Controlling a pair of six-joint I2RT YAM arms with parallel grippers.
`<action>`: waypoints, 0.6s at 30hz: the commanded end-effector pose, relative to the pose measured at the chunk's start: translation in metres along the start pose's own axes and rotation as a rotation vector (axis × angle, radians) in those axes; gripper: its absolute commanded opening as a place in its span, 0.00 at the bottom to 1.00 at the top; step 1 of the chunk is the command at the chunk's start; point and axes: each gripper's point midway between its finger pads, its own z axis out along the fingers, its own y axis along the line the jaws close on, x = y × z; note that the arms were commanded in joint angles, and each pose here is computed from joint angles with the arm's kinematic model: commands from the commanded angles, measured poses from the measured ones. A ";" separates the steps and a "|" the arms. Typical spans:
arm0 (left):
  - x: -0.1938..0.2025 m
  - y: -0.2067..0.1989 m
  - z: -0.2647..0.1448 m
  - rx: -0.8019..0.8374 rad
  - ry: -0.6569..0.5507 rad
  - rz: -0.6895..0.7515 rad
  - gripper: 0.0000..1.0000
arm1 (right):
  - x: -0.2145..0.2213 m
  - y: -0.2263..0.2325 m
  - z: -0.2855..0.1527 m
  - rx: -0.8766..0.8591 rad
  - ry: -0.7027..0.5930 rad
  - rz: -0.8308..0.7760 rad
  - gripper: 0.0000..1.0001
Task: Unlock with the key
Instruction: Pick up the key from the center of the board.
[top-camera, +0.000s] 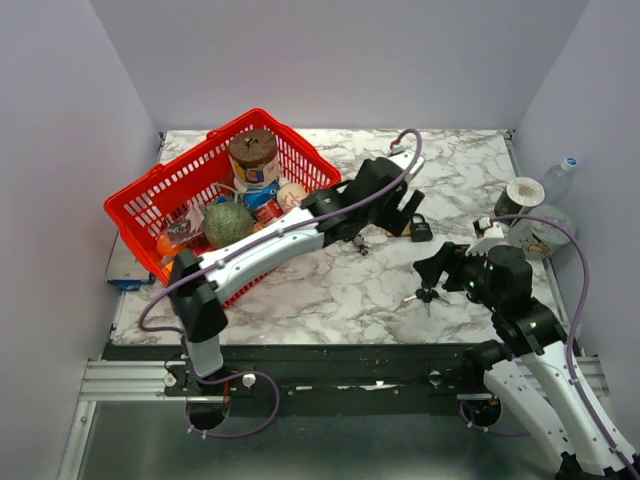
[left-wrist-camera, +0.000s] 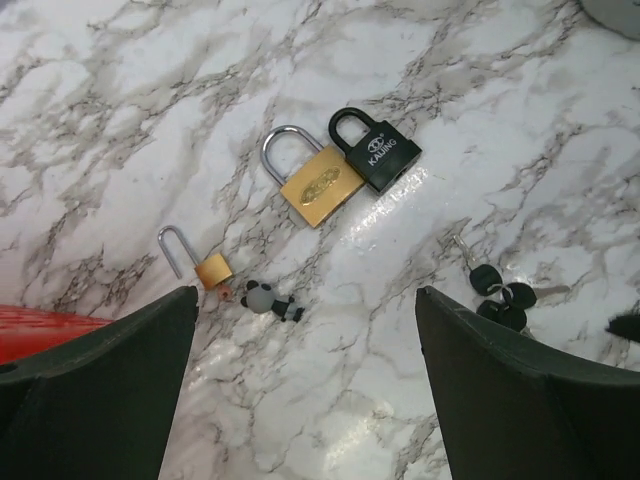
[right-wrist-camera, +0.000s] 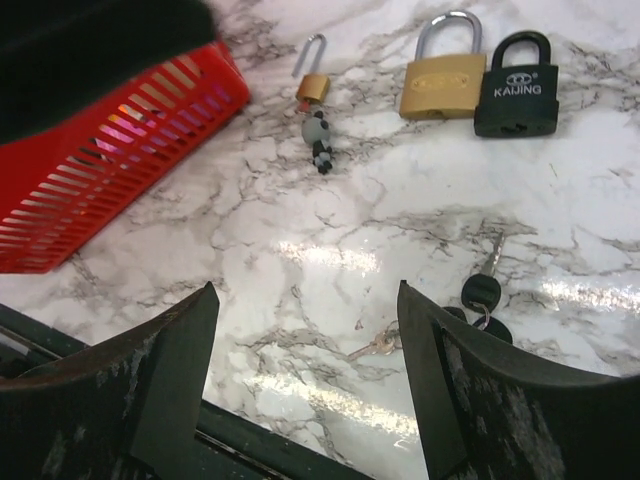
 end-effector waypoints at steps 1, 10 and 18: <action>-0.008 0.013 -0.059 0.078 -0.131 0.004 0.99 | 0.012 -0.023 0.010 0.120 0.068 0.008 0.80; 0.022 -0.010 -0.116 0.326 -0.211 -0.055 0.99 | 0.042 -0.033 0.054 0.157 0.289 -0.001 0.64; 0.076 0.012 -0.100 0.275 -0.090 -0.045 0.99 | 0.084 -0.033 0.062 0.193 0.449 0.053 0.60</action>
